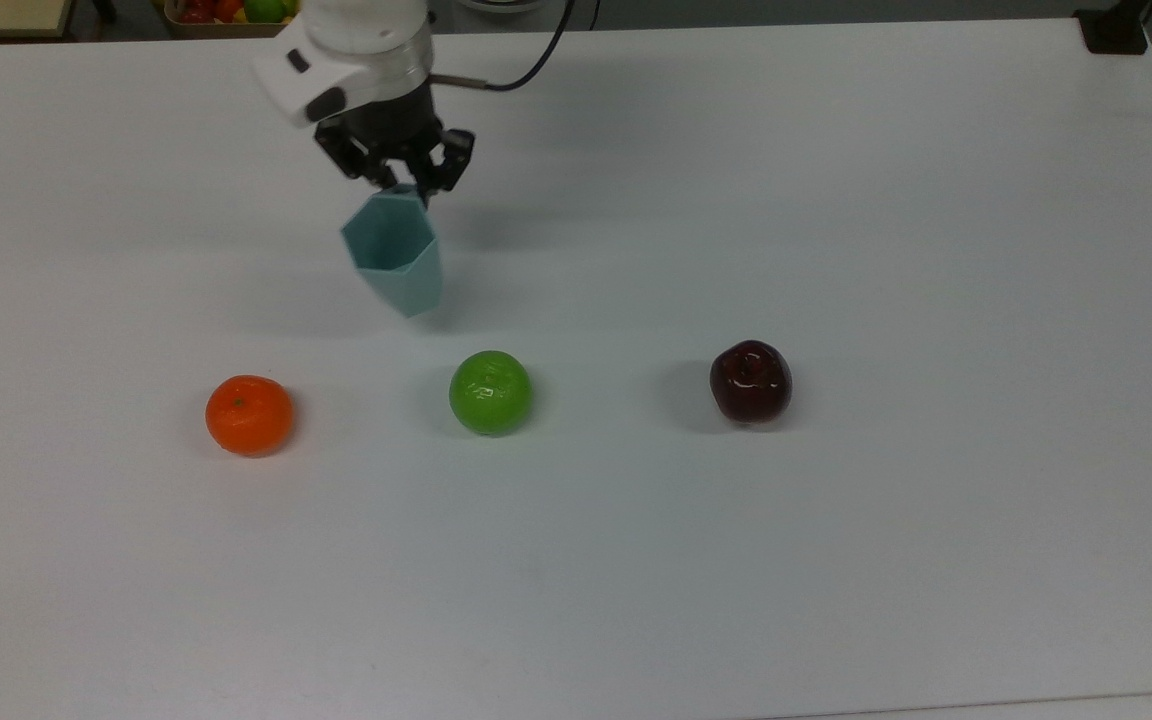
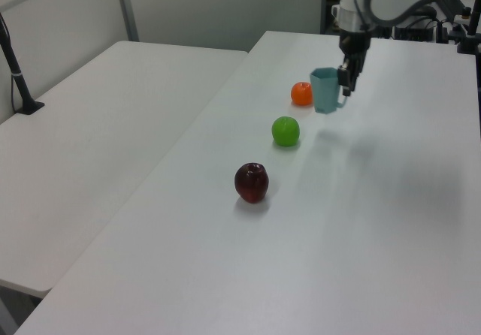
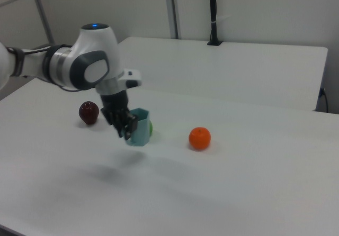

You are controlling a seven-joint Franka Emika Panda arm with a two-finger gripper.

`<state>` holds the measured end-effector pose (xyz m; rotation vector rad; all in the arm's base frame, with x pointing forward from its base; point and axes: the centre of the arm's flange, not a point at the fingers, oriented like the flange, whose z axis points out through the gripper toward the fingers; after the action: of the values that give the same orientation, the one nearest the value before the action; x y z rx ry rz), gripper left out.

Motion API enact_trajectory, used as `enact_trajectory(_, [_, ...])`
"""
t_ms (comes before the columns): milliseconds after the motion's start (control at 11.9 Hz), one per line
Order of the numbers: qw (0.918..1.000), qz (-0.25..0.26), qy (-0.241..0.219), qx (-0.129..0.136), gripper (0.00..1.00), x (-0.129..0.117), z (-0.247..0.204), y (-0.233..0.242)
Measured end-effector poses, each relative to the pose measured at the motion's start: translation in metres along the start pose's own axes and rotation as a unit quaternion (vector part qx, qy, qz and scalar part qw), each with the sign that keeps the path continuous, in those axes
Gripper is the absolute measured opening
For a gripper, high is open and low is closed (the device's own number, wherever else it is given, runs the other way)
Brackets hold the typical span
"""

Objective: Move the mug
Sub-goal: 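Lift the mug and carry it away from the green ball, then set the mug down on the table and open the gripper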

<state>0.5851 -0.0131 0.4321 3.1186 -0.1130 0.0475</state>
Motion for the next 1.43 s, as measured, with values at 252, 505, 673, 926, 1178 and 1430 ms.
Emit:
enact_trajectory(252, [0.9988, -0.031, -0.038, -0.001, 0.27, -0.038, 0.028, -0.027])
enact_trajectory(505, [0.9968, -0.049, -0.061, -0.016, 0.27, -0.052, 0.049, -0.035])
enact_trajectory(673, [0.996, -0.057, -0.066, -0.02, 0.27, -0.054, 0.054, -0.04])
enact_trajectory(926, [0.9959, -0.058, -0.067, -0.02, 0.3, -0.054, 0.055, -0.04])
enact_trajectory(1178, [0.9955, -0.058, -0.072, -0.021, 0.75, -0.054, 0.06, -0.04])
enact_trajectory(1430, [0.9965, -0.056, -0.059, -0.021, 1.0, -0.043, 0.039, -0.04])
